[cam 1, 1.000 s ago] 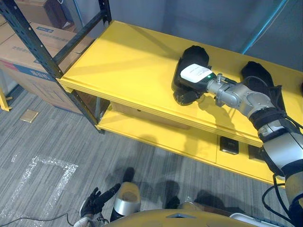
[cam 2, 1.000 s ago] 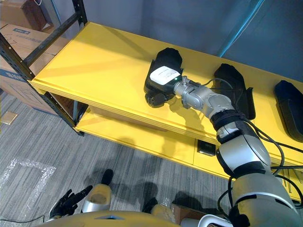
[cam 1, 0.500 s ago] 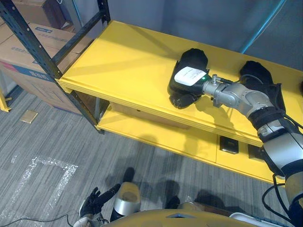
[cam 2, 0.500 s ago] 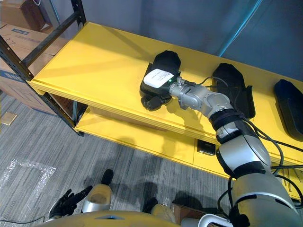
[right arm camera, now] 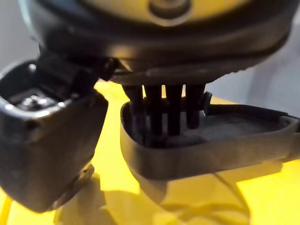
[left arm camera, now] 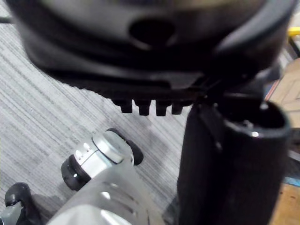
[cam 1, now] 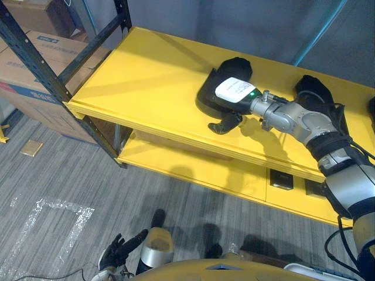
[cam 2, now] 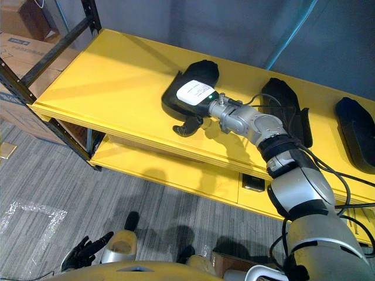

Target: Walk over and take three plastic housings, then place them on the shelf

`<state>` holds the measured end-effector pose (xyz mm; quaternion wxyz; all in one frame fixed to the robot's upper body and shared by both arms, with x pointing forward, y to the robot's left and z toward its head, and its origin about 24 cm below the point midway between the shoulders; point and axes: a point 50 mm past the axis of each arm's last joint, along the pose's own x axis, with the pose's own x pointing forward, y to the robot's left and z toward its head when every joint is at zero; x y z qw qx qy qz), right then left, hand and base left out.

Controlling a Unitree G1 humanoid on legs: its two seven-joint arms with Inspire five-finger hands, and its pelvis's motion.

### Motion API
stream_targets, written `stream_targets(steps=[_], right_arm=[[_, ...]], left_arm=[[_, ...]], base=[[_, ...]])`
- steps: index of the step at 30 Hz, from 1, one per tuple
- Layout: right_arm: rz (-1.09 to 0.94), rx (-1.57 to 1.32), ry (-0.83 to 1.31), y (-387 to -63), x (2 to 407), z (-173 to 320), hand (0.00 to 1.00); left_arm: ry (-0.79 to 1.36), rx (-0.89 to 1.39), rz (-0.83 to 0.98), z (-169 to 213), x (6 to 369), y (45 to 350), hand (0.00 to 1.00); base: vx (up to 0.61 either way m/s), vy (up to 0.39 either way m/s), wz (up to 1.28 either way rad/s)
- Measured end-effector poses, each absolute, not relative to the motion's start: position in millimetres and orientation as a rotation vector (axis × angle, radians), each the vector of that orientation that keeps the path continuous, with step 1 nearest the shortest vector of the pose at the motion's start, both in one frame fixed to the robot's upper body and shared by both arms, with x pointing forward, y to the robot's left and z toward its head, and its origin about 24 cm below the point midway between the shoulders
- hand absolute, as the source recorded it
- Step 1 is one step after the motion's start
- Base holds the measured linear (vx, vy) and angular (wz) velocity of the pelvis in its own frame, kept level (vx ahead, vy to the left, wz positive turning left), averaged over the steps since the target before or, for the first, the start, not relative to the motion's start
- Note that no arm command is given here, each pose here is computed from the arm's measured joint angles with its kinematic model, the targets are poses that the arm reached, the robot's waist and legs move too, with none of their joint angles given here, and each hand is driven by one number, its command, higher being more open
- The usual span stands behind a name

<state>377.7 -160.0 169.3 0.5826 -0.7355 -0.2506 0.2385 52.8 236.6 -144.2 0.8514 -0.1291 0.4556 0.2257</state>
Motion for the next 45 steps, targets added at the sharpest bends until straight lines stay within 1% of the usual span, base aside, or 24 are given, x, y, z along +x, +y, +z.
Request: stream_targets(steps=[4,7,12,16,19,21,24,28,30,33,36,39,42,45], right_arm=[[0.534,-1.709,-0.631,-158,379,177,1.0],[0.568,-1.754,-0.711,-155,372,197,1.0],[0.663,-1.842,-0.83,-140,347,244,1.0],[0.674,-1.859,-0.823,-138,335,260,1.0],[0.627,-1.81,-0.84,-141,328,275,1.0],[0.595,-1.691,-0.881,-140,321,289,1.0],[0.612,-1.617,-0.936,-137,308,298,1.0],[0.793,-1.634,-0.868,-124,302,272,1.0],[0.934,-1.644,-0.778,-110,305,247,1.0],[1.004,-1.619,-0.695,-101,313,226,1.0],[0.962,-1.559,-0.589,-101,329,214,1.0],[0.839,-1.554,-0.514,-110,349,204,1.0],[0.763,-1.566,-0.508,-116,358,201,1.0],[0.702,-1.574,-0.55,-118,362,203,1.0]], left_arm=[[0.981,-0.271,0.483,-147,47,236,1.0],[0.997,-0.27,0.493,-148,42,238,1.0],[1.003,-0.273,0.522,-148,41,244,1.0],[1.012,-0.284,0.516,-149,43,241,1.0],[1.01,-0.289,0.508,-150,50,240,1.0],[1.025,-0.286,0.508,-152,52,239,1.0],[1.06,-0.279,0.492,-155,52,236,1.0],[1.099,-0.267,0.507,-158,47,234,1.0],[1.114,-0.259,0.521,-158,45,235,1.0],[1.131,-0.259,0.526,-159,45,235,1.0],[1.148,-0.248,0.541,-159,43,237,1.0],[1.167,-0.256,0.568,-160,36,237,1.0],[1.16,-0.259,0.567,-160,37,237,1.0],[1.145,-0.268,0.555,-159,40,236,1.0]], base=[[0.03,-0.009,-0.11],[0.04,-0.002,-0.22],[0.04,-0.003,-0.28],[0.0,-0.006,-0.34],[-0.06,-0.02,-0.3],[-0.07,-0.031,-0.32],[-0.04,-0.024,-0.09],[0.0,-0.005,0.03],[-0.01,-0.005,0.06],[-0.02,-0.005,0.08],[-0.01,-0.009,0.28],[0.0,-0.011,0.2],[-0.01,-0.011,0.23],[-0.01,-0.012,0.1]])
